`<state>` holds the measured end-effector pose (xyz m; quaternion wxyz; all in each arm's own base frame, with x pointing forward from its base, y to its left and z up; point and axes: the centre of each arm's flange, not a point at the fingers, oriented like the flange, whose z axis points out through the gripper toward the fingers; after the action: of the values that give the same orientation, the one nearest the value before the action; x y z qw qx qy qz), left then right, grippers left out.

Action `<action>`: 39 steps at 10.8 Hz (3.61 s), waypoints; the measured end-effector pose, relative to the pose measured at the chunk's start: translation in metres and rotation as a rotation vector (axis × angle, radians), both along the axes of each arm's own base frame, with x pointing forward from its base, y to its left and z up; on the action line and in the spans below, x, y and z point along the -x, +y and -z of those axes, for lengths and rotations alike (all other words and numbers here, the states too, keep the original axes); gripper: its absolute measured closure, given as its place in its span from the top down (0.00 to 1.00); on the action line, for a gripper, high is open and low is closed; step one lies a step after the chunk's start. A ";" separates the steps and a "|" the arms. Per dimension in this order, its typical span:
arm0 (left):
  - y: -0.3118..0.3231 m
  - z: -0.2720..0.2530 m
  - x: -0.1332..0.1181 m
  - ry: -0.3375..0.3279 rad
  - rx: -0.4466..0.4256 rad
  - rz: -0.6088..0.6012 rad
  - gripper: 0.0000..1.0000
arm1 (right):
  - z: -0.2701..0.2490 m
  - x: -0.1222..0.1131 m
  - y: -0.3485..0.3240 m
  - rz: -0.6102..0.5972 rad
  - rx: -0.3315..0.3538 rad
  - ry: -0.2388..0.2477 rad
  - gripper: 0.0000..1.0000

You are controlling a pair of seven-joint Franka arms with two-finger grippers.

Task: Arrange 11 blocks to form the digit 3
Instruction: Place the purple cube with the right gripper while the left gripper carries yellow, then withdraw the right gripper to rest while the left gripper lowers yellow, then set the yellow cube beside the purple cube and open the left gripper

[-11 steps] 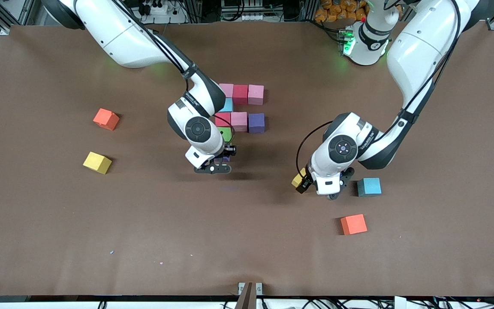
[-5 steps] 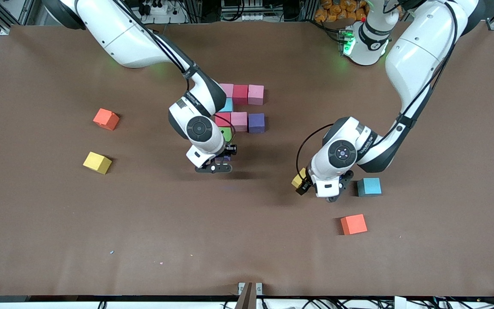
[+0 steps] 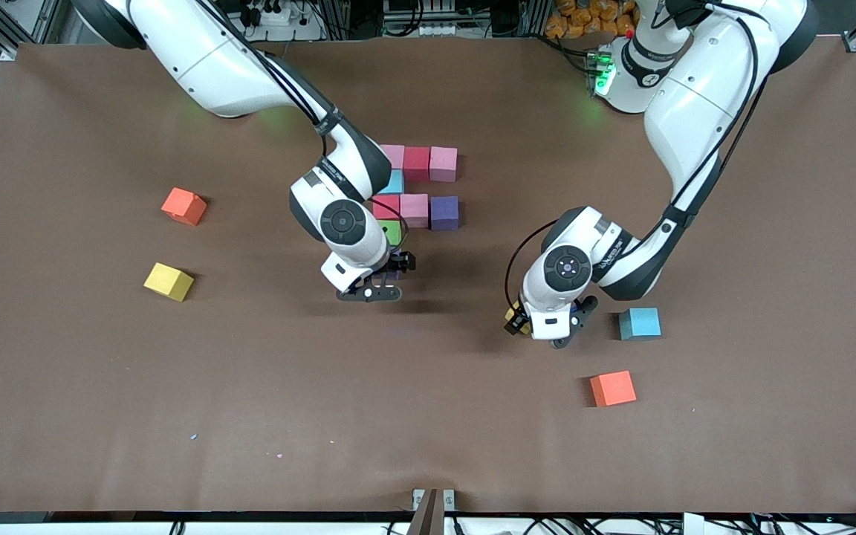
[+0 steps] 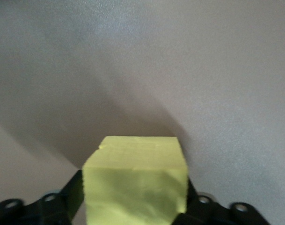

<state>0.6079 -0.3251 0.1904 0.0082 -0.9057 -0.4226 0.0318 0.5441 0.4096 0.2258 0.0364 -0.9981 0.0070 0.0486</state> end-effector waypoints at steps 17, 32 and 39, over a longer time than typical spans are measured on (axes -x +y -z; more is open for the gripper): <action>-0.212 -0.018 0.112 0.018 0.060 -0.560 0.61 | -0.209 -0.100 -0.322 -0.241 0.043 0.173 1.00; -0.233 -0.004 0.122 -0.009 0.053 -0.662 0.61 | -0.410 -0.009 -0.489 -0.097 0.003 -0.079 1.00; -0.235 0.001 0.122 -0.007 0.071 -0.683 0.61 | -0.415 -0.009 -0.467 0.096 0.045 -0.060 1.00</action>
<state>0.4855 -0.5603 0.1890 -0.0357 -0.7117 -0.7002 0.0442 0.5530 -0.0571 0.6410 0.0163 -0.9982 0.0548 0.0165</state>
